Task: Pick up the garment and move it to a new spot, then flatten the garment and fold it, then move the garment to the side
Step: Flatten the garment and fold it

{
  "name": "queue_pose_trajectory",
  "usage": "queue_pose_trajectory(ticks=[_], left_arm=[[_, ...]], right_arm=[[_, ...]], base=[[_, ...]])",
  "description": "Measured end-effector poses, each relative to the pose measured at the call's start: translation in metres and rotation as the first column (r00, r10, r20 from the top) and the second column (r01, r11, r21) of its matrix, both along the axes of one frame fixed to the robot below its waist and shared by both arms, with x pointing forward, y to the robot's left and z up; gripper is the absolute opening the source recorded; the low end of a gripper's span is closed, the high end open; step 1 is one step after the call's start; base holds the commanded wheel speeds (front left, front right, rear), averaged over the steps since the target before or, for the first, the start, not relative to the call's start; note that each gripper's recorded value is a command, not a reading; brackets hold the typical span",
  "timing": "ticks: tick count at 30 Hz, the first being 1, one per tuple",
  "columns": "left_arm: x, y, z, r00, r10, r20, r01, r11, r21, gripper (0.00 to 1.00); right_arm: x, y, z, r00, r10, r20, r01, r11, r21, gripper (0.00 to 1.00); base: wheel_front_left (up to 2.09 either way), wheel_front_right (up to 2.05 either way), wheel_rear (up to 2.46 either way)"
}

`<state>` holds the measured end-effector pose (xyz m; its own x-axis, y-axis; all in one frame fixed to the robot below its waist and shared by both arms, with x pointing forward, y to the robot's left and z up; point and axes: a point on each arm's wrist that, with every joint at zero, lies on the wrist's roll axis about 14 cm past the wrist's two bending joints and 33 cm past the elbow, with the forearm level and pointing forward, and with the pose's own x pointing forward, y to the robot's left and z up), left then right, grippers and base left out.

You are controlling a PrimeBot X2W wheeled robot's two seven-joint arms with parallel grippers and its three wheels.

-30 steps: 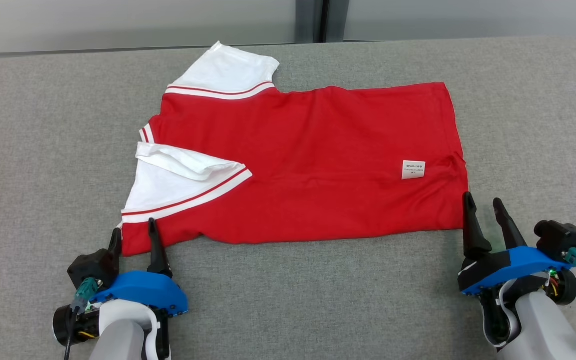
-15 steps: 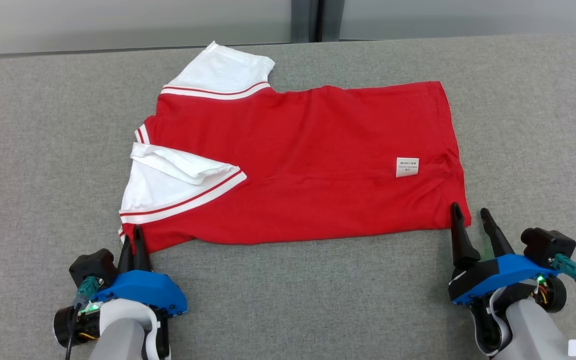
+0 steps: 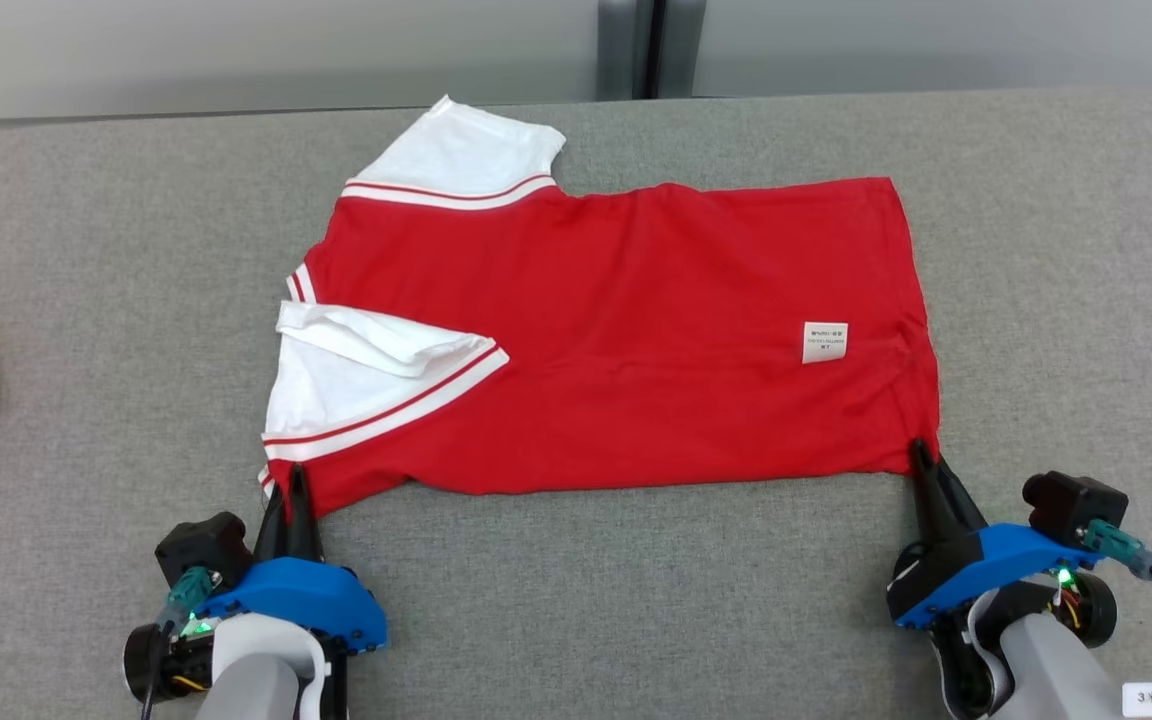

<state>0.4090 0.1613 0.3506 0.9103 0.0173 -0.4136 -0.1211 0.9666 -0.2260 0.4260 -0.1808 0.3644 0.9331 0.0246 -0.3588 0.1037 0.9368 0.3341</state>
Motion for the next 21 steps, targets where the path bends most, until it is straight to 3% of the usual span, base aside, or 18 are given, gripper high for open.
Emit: queue_pose_trajectory(ticks=[7,18,19,20,21], left_arm=[[-0.025,0.006,0.014,0.999,0.011,0.030,-0.011,1.000,-0.007,0.00],[-0.095,0.007,0.012,1.000,0.009,0.016,-0.009,1.000,-0.028,0.00],[-0.097,0.005,0.013,1.000,0.003,0.019,-0.003,1.000,-0.031,0.30],[-0.099,0.004,0.014,1.000,0.001,0.023,0.000,0.999,-0.032,0.96],[-0.099,0.004,0.014,1.000,-0.001,0.025,0.002,0.999,-0.033,1.00]], right_arm=[[-0.024,-0.011,0.011,0.998,-0.057,0.019,0.057,0.998,0.027,0.00],[-0.094,-0.021,0.014,0.993,-0.118,0.019,0.116,0.991,0.059,0.00],[-0.097,-0.023,0.013,0.992,-0.126,0.016,0.125,0.990,0.060,0.00],[-0.099,-0.024,0.013,0.992,-0.129,0.016,0.128,0.990,0.057,0.16],[-0.100,-0.026,0.012,0.991,-0.135,0.014,0.134,0.989,0.055,1.00]], base=[[0.00,0.00,0.00],[0.00,0.00,0.00],[0.00,0.00,0.00],[0.00,0.00,0.00],[0.00,0.00,0.00]])
